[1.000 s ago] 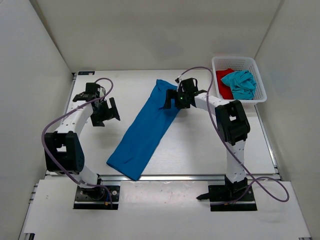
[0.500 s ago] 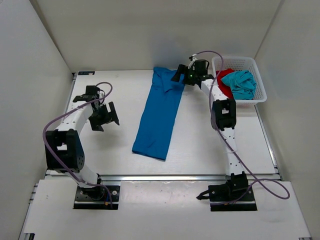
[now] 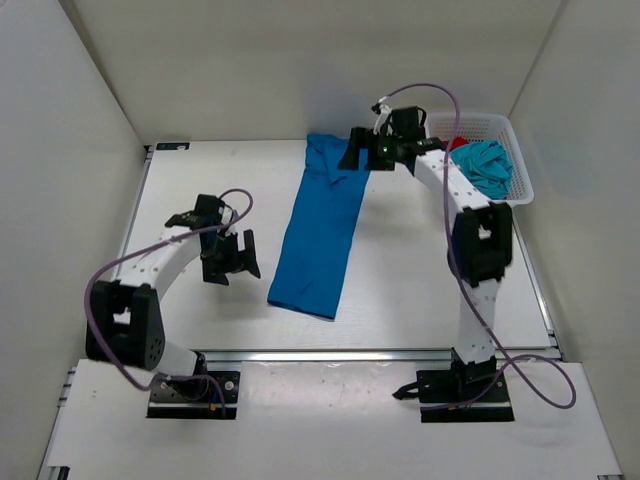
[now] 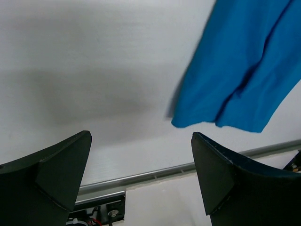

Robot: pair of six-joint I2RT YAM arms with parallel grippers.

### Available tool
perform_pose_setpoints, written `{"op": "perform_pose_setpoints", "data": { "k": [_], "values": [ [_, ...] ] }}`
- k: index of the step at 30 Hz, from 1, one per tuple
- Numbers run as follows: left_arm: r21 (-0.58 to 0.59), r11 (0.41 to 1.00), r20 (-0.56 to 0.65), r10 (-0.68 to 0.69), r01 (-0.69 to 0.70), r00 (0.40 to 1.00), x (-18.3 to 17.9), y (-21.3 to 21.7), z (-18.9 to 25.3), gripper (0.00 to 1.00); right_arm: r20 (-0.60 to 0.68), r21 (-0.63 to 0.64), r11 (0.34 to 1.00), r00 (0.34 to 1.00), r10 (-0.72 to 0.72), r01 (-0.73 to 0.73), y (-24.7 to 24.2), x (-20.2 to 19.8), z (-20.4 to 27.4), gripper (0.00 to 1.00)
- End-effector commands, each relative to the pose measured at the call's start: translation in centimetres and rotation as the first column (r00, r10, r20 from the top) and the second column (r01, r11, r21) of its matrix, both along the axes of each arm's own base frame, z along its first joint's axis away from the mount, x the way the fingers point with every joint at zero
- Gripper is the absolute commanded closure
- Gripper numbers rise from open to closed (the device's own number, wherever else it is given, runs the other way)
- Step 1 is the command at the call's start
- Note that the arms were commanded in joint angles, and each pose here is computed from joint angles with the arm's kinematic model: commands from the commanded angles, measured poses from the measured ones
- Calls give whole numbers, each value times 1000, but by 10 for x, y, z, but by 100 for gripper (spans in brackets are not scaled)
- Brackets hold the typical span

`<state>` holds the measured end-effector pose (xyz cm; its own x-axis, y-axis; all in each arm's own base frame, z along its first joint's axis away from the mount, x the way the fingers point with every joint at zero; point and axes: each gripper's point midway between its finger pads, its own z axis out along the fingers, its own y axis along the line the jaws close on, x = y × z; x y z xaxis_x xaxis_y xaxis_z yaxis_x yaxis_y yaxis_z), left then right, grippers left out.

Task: Fold and stack the t-shirts
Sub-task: Rotate the tshirt 80 degrees, then grab the bottom of the folded rectangular tshirt with both arms

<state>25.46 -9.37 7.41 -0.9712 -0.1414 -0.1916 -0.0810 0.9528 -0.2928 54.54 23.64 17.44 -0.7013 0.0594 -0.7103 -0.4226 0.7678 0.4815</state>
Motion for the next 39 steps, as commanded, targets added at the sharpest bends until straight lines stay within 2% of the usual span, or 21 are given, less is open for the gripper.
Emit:
{"op": "perform_pose_setpoints", "data": {
  "k": [1, 2, 4, 6, 8, 10, 11, 12, 14, 16, 20, 22, 26, 31, 34, 39],
  "values": [
    [-15, 1000, 90, 3, -1, 996, -13, -9, 6, 1, 96, -77, 996, 994, 51, -43, 3, -87, 62, 3],
    [-2, 1000, 95, 7, -6, 995, -15, -12, 3, 1, 52, -158, 987, 998, 18, -10, -8, -103, 33, 3],
    [-19, 999, 136, -25, 28, 990, -20, -25, 0, 4, 89, -251, 967, 994, 65, -41, 3, -155, 37, 5],
    [-43, 998, 156, -33, 40, 987, -26, -43, -1, 9, 76, -338, 938, 991, 111, -79, 5, -196, 10, 7],
    [-45, 998, 191, -24, 33, 981, -25, -52, -8, 17, 87, -344, 935, 989, 121, -84, 6, -221, 1, 10],
    [-66, 998, 178, -2, 14, 984, -27, -55, -15, 26, 83, -257, 965, 993, 80, -56, -1, -239, -6, 14],
    [-70, 997, 166, 1, 11, 986, -30, -55, -20, 29, 123, -164, 984, 989, 85, -64, 6, -241, 12, 17],
    [-76, 997, 177, 5, 8, 984, -27, -54, -22, 30, 81, -145, 987, 994, 74, -62, 5, -252, -4, 17],
    [-49, 999, 184, 9, 0, 983, -29, -52, -31, 37, 119, -173, 976, 981, 155, -133, 23, -277, -12, 17],
    [-66, 998, 217, 10, 5, 976, -22, -58, -29, 39, 132, -260, 950, 968, 213, -174, 35, -298, -27, 16],
    [-92, 995, 273, -6, 32, 962, -14, -72, -26, 41, 16, -278, 924, 960, 280, -265, 42, -335, -67, 19],
    [-97, 994, 282, -26, 56, 959, -15, -77, -30, 43, 33, -273, 933, 967, 253, -235, 41, -336, -71, 20],
    [-86, 996, 278, -2, 27, 960, -13, -72, -47, 53, 32, -257, 935, 965, 259, -242, 43, -339, -88, 21],
    [-87, 995, 258, -26, 50, 966, -19, -78, -57, 70, 6, -352, 884, 944, 330, -307, 61, -346, -114, 23],
    [-102, 993, 274, -31, 61, 961, -22, -82, -58, 77, -20, -339, 887, 944, 328, -315, 66, -349, -121, 25],
    [-138, 988, 262, -34, 72, 964, -34, -86, -68, 97, -23, -335, 891, 948, 318, -307, 72, -347, -133, 26]
  ]
}}
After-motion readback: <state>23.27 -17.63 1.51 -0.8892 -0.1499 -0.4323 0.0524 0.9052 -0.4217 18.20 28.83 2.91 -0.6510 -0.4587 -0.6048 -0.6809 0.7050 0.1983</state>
